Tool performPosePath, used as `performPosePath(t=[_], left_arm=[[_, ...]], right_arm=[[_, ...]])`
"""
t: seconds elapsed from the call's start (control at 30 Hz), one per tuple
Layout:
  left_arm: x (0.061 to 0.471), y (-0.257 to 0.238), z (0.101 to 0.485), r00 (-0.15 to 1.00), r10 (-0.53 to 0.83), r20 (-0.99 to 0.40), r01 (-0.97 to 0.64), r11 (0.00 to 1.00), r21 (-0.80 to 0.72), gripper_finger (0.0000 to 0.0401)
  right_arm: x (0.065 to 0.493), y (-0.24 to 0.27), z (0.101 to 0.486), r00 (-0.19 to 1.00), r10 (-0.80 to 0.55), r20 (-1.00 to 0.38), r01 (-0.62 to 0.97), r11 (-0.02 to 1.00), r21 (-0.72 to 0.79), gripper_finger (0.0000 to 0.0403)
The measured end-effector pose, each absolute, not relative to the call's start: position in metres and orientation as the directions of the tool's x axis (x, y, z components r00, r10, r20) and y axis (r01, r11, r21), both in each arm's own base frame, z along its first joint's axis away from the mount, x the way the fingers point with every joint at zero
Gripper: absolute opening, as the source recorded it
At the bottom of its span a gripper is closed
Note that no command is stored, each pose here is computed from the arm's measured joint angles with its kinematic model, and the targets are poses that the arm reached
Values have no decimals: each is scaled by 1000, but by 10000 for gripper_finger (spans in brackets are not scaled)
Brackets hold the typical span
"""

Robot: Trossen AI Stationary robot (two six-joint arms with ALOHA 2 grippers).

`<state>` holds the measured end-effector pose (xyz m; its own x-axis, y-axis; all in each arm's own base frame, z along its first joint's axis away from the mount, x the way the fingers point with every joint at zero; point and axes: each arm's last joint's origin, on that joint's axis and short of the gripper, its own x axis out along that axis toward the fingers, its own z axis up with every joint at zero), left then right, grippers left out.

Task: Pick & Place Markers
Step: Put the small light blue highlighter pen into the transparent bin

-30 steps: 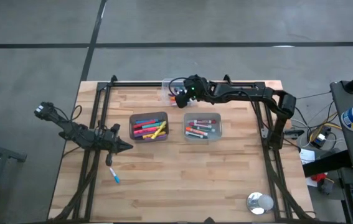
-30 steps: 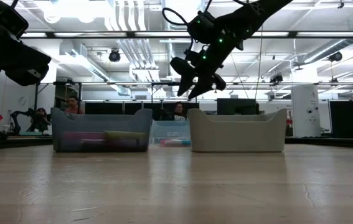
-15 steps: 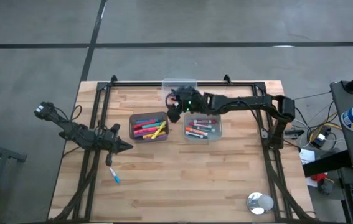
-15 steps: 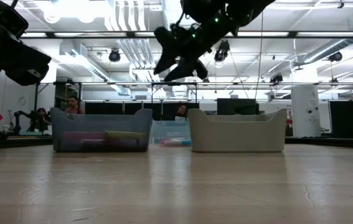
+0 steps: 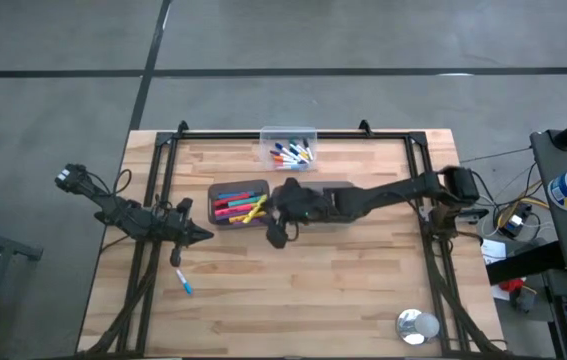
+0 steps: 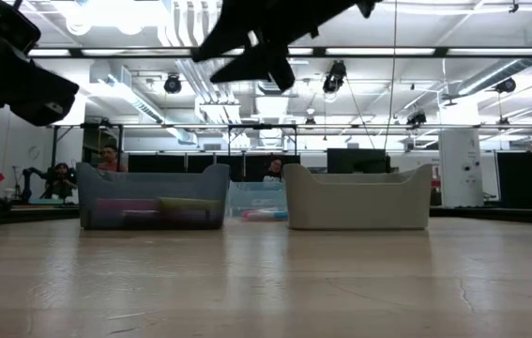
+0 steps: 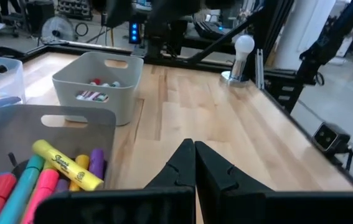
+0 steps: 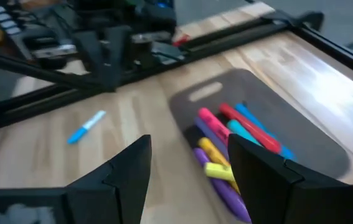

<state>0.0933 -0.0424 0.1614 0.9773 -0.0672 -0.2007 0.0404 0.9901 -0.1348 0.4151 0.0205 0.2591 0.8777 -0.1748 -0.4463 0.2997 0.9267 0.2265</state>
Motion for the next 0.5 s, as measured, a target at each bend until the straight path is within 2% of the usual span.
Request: performPosePath(t=[0.3,0.5], left_arm=[[95,-43,171,994,-68,-89,43,963,-265,0],[94,-49,172,963,-257,-85,190,867,-461,0]], right_arm=[[414,52,263,907,-109,-407,214,951,222,210],[413,64,263,910,-83,-406,187,956,224,210]])
